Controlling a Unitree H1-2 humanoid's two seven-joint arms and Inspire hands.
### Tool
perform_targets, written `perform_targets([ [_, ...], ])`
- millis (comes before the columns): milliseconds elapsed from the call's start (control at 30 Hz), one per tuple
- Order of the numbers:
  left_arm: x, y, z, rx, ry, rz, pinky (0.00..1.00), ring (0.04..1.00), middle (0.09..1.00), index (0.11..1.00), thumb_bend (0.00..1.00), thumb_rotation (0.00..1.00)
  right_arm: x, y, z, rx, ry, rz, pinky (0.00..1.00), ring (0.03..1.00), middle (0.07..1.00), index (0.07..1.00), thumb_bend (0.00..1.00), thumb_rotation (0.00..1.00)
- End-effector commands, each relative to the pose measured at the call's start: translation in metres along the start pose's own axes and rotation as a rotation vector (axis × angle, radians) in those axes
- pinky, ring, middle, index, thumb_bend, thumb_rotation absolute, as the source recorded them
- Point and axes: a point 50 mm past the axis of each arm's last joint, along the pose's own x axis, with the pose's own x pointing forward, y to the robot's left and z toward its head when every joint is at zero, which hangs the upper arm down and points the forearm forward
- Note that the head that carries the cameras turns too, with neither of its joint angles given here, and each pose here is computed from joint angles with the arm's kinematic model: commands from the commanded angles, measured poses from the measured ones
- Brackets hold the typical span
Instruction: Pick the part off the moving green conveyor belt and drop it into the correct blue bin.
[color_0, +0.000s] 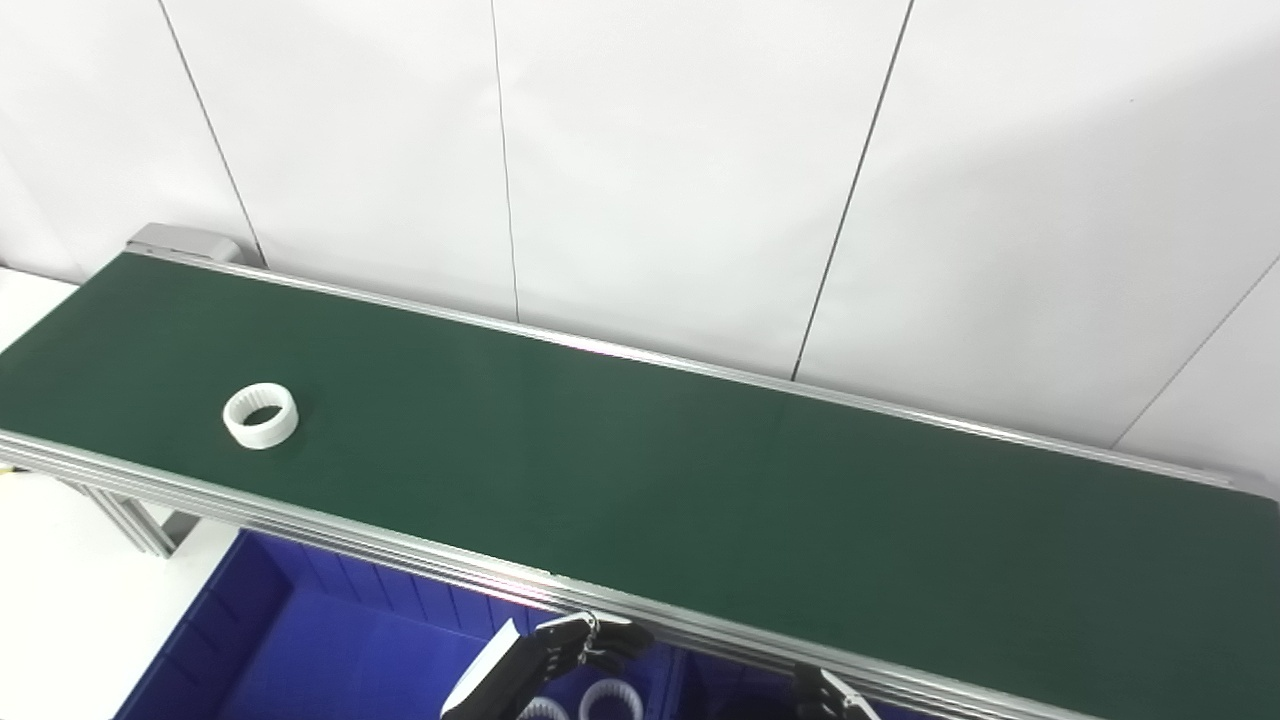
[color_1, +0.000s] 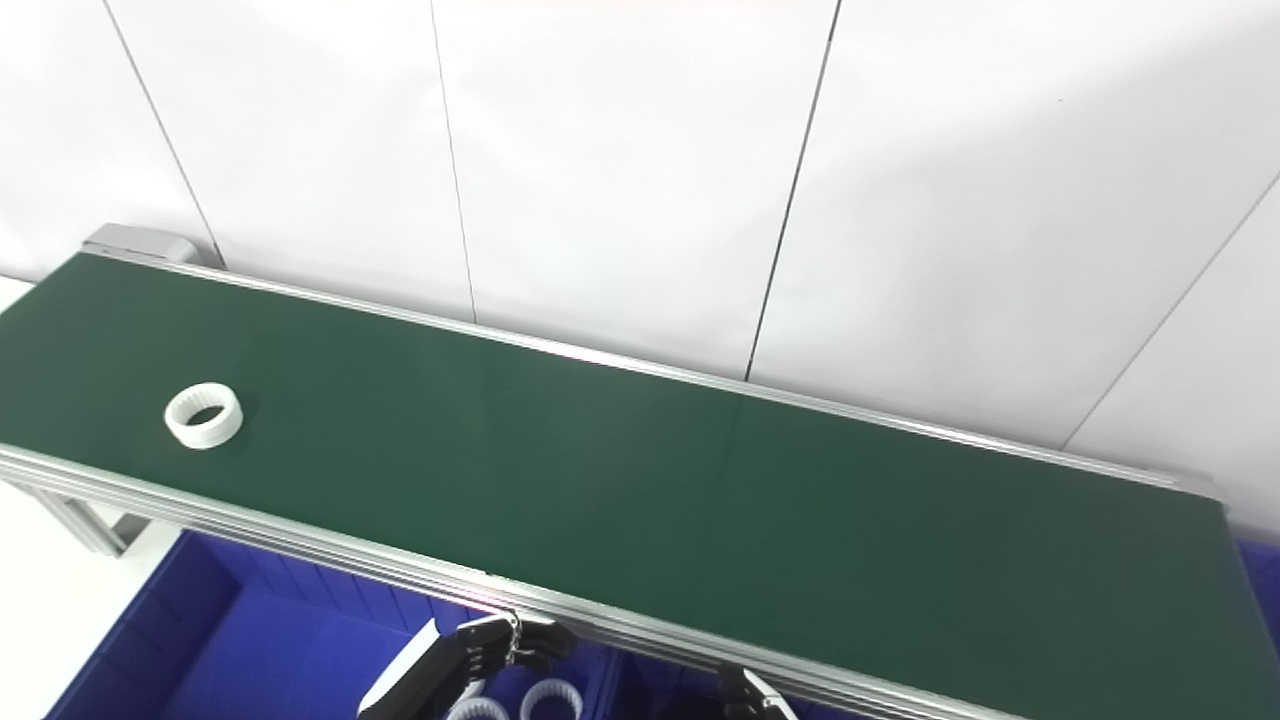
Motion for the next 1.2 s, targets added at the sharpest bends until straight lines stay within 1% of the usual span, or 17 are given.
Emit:
perform_targets([
  [0, 0.006, 0.004, 0.009, 0.023, -0.068, 0.001, 0.69, 0.734, 0.746, 0.703, 0.92, 0.19, 0.004, -0.001, 0.011, 0.001, -0.088, -0.021, 0.68, 0.772, 0.812, 0.837, 0.96, 0.2],
  [100, 0.006, 0.004, 0.008, 0.015, -0.067, 0.0, 0.69, 0.74, 0.749, 0.702, 0.92, 0.18, 0.004, -0.001, 0.01, 0.003, -0.088, -0.024, 0.67, 0.771, 0.809, 0.838, 0.96, 0.19],
  [367, 0.007, 0.002, 0.006, 0.024, -0.061, 0.006, 0.67, 0.73, 0.742, 0.699, 0.94, 0.2, 0.004, -0.002, 0.008, 0.008, -0.093, -0.024, 0.67, 0.77, 0.812, 0.834, 0.97, 0.17],
  [467, 0.007, 0.001, 0.008, 0.018, -0.067, 0.021, 0.67, 0.733, 0.744, 0.698, 0.94, 0.2, 0.004, -0.003, 0.008, 0.006, -0.089, -0.025, 0.67, 0.769, 0.81, 0.834, 0.97, 0.16],
  [533, 0.008, 0.001, 0.009, 0.0, -0.074, 0.041, 0.67, 0.736, 0.749, 0.695, 0.96, 0.2, 0.005, -0.003, 0.008, 0.001, -0.089, -0.026, 0.67, 0.765, 0.806, 0.831, 0.97, 0.17],
  [633, 0.01, 0.001, 0.011, -0.019, -0.086, 0.06, 0.68, 0.746, 0.759, 0.698, 0.95, 0.21, 0.006, -0.004, 0.007, 0.005, -0.087, -0.028, 0.67, 0.766, 0.807, 0.828, 0.97, 0.17],
  [700, 0.015, 0.002, 0.02, -0.028, -0.121, 0.079, 0.67, 0.747, 0.759, 0.703, 0.94, 0.21, 0.007, -0.004, 0.007, 0.002, -0.08, -0.025, 0.67, 0.766, 0.807, 0.828, 0.98, 0.16],
  [767, 0.021, 0.004, 0.032, -0.009, -0.169, 0.095, 0.66, 0.729, 0.754, 0.711, 0.93, 0.21, 0.008, -0.005, 0.007, -0.001, -0.08, -0.023, 0.67, 0.77, 0.809, 0.833, 0.97, 0.16],
  [900, 0.037, 0.012, 0.058, 0.02, -0.273, 0.133, 0.65, 0.706, 0.747, 0.703, 0.94, 0.2, 0.01, -0.004, 0.005, -0.004, -0.09, -0.025, 0.66, 0.76, 0.806, 0.826, 0.98, 0.16],
  [967, 0.045, 0.019, 0.072, 0.028, -0.322, 0.156, 0.65, 0.71, 0.744, 0.7, 0.95, 0.2, 0.011, -0.004, 0.003, 0.007, -0.095, -0.029, 0.66, 0.758, 0.804, 0.824, 0.99, 0.16],
  [1033, 0.052, 0.025, 0.083, 0.037, -0.355, 0.178, 0.65, 0.712, 0.74, 0.698, 0.96, 0.21, 0.012, -0.003, 0.002, 0.009, -0.096, -0.03, 0.66, 0.757, 0.803, 0.823, 0.99, 0.16],
  [1067, 0.055, 0.028, 0.087, 0.043, -0.367, 0.187, 0.67, 0.721, 0.743, 0.705, 0.96, 0.23, 0.013, -0.003, 0.002, 0.008, -0.095, -0.03, 0.66, 0.758, 0.804, 0.825, 0.99, 0.17],
  [1167, 0.065, 0.038, 0.1, 0.098, -0.393, 0.239, 0.67, 0.724, 0.744, 0.719, 0.91, 0.25, 0.014, -0.003, 0.002, 0.015, -0.087, -0.025, 0.67, 0.765, 0.808, 0.828, 0.99, 0.17],
])
